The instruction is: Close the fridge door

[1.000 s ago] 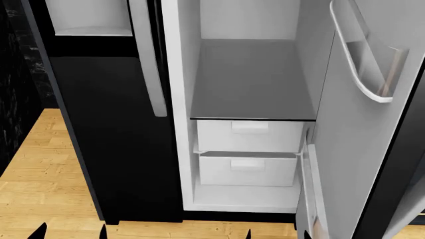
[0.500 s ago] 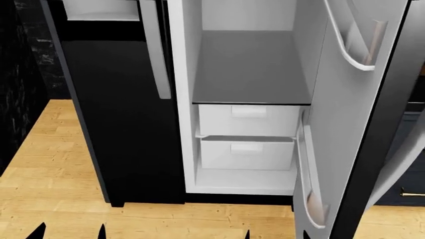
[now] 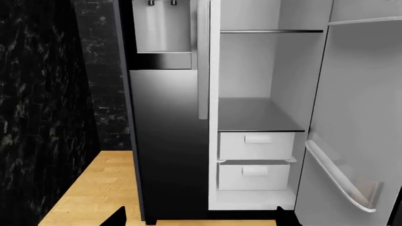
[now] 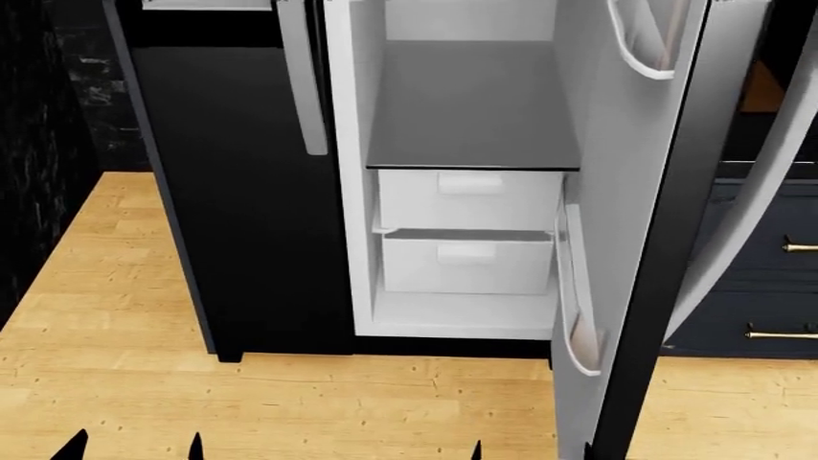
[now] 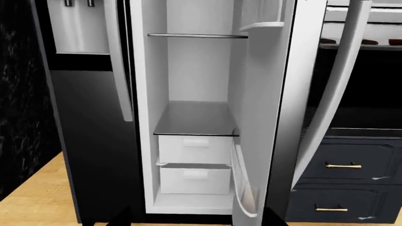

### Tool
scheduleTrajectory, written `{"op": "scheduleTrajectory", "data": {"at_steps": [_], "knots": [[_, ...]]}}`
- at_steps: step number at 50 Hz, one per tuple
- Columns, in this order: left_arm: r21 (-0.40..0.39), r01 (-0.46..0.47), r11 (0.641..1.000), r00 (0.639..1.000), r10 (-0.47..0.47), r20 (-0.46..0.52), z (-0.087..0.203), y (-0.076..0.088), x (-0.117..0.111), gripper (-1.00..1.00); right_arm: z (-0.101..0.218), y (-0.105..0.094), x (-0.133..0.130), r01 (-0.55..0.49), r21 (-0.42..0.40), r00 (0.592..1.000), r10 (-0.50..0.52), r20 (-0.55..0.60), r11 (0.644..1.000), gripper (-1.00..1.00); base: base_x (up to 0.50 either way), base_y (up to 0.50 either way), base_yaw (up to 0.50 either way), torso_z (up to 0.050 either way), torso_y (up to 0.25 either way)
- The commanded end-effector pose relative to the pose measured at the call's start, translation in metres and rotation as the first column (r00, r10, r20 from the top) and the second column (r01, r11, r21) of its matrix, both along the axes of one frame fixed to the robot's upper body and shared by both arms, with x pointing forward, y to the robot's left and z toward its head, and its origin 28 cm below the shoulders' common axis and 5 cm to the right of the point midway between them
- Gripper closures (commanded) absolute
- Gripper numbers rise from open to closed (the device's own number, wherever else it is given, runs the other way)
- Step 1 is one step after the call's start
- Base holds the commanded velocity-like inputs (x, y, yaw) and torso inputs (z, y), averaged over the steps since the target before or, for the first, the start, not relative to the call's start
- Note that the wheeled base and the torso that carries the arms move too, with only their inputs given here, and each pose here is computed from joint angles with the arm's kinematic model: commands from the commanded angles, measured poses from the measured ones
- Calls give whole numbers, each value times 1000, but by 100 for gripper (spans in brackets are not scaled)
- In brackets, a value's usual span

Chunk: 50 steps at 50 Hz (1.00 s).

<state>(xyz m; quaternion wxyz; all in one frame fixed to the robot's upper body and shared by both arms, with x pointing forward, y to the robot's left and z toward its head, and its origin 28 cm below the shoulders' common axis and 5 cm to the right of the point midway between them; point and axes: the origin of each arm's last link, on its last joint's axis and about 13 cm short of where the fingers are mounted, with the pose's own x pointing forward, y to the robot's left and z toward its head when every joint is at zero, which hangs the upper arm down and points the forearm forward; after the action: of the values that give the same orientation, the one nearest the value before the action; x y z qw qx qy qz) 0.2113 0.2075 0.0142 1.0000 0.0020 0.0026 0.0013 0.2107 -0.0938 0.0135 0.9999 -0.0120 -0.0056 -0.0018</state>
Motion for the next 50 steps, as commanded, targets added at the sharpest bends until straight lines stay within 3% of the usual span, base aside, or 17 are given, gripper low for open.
{"op": "scheduleTrajectory", "data": {"at_steps": [1,50], "knots": [[-3,3,1000,1000,-3,2,0,-1,0,-100,1,-2,0,7,27,1000,-8,7,1000,-100,0,-500,0,0,0],[-2,5,1000,1000,-5,2,1,0,2,-100,2,-1,2,6,39,1000,-7,15,999,-100,0,-500,0,0,0]]}}
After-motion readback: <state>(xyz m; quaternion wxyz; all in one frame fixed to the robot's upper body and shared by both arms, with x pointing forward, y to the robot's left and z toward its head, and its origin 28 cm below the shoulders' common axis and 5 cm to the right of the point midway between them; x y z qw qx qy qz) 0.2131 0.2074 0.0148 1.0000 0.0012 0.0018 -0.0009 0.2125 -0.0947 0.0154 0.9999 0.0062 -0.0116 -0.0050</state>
